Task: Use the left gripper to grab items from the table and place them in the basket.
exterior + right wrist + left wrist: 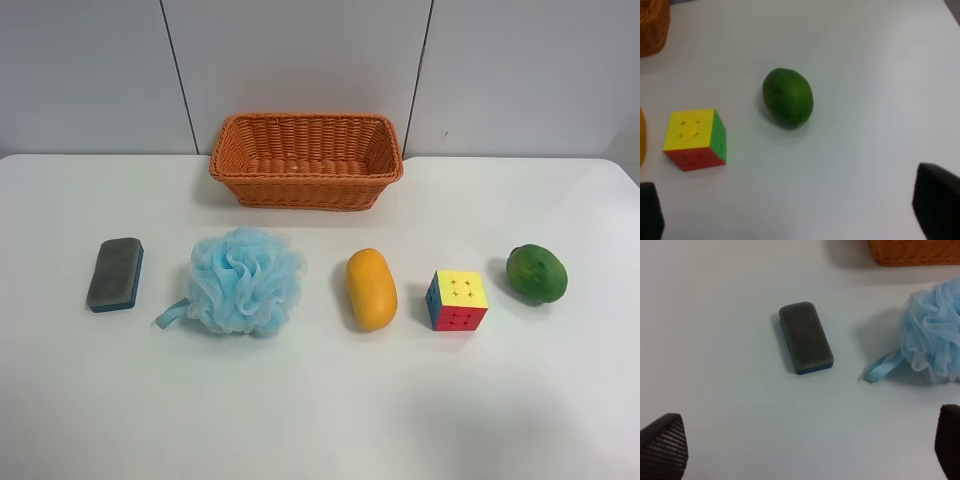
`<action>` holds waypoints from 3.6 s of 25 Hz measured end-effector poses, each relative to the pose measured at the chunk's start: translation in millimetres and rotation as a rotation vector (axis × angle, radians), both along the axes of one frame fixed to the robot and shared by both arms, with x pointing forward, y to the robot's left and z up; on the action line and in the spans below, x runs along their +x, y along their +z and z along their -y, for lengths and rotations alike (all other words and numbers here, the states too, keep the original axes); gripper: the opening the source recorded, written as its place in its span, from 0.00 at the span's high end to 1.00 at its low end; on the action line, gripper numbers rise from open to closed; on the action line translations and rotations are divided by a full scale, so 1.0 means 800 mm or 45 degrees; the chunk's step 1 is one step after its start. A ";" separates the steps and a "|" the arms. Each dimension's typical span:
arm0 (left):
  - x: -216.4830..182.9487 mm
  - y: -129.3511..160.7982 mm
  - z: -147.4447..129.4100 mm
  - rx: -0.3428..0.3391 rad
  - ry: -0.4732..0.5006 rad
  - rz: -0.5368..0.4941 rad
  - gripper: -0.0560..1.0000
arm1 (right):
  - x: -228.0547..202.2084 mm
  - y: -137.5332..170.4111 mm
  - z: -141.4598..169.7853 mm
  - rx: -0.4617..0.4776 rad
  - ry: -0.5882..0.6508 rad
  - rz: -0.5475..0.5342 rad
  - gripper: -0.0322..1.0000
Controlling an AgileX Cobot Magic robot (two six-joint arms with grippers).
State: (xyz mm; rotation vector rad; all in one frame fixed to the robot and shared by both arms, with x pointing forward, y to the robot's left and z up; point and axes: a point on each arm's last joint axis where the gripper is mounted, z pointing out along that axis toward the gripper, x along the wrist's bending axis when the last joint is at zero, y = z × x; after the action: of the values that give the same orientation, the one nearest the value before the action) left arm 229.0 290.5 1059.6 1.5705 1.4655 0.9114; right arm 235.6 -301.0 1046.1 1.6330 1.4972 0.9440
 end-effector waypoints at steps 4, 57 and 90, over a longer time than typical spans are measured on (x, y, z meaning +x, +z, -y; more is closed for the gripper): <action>0.000 0.000 0.001 -0.009 -0.006 0.004 0.01 | 0.000 0.000 0.000 0.000 0.000 0.000 0.01; 0.370 -0.075 0.219 -0.121 -0.185 -1.113 0.01 | 0.000 0.000 0.000 0.000 0.000 0.000 0.01; 0.405 -0.168 0.241 -0.045 -0.148 -1.239 0.46 | 0.000 0.000 0.000 0.000 0.000 0.000 0.01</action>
State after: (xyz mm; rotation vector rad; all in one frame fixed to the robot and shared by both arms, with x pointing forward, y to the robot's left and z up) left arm 553.2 98.1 925.5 2.1758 1.9564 -0.0125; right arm 235.6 -301.0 1046.1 1.6330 1.4972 0.9440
